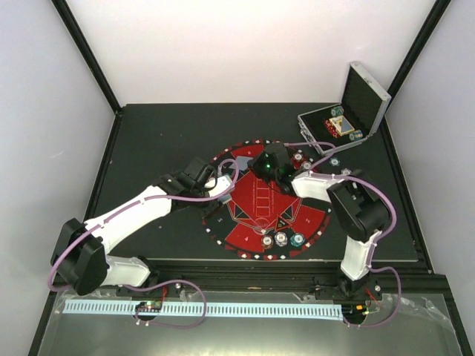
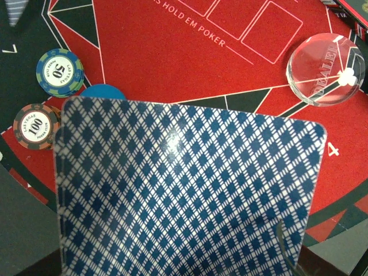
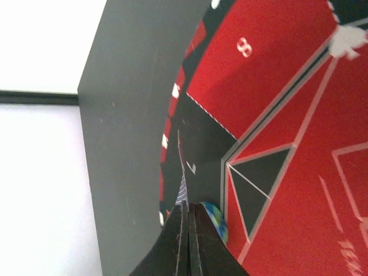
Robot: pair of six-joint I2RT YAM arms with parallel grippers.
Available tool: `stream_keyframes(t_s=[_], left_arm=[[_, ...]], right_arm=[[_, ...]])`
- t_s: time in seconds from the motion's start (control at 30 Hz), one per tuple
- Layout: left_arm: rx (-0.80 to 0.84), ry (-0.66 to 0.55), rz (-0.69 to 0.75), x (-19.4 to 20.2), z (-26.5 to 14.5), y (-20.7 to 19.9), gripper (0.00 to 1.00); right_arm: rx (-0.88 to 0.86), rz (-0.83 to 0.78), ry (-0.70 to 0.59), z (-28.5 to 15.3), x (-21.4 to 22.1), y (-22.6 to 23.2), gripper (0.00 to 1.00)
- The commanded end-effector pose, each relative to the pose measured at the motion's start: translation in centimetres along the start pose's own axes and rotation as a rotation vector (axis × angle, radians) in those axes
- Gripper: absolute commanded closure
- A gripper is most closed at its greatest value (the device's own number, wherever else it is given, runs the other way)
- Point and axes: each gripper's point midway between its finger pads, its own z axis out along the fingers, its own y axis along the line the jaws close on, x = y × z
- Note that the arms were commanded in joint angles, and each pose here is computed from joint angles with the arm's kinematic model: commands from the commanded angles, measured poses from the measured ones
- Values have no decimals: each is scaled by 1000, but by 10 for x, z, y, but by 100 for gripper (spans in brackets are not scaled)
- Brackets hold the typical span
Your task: Distribute texas hold em gaming equipment
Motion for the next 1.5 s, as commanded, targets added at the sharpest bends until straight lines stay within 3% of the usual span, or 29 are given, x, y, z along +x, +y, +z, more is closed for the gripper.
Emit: stream_keyframes(t_s=[0.0, 0.33, 0.9, 1.03, 1.1, 1.27, 1.37, 1.47], left_arm=[[-22, -26, -12, -8, -11, 5, 64], [-28, -58, -11, -12, -19, 5, 64], [-21, -73, -8, -12, -20, 3, 64], [-18, -78, -3, -12, -19, 2, 64], [-14, -77, -1, -11, -18, 1, 64], [8, -77, 2, -10, -15, -3, 64], [37, -83, 11, -11, -13, -8, 64], [76, -96, 24, -13, -13, -16, 64]], right_arm=[[-17, 54, -121, 19, -19, 22, 99], [124, 127, -188, 50, -13, -2, 99], [311, 189, -204, 32, 16, -46, 98], [307, 174, -214, 26, 12, -39, 82], [296, 169, -225, 20, 9, -34, 70], [241, 138, -237, -2, 5, -19, 57], [176, 88, -241, -26, 1, -6, 43], [111, -14, -252, -71, -6, -2, 35]])
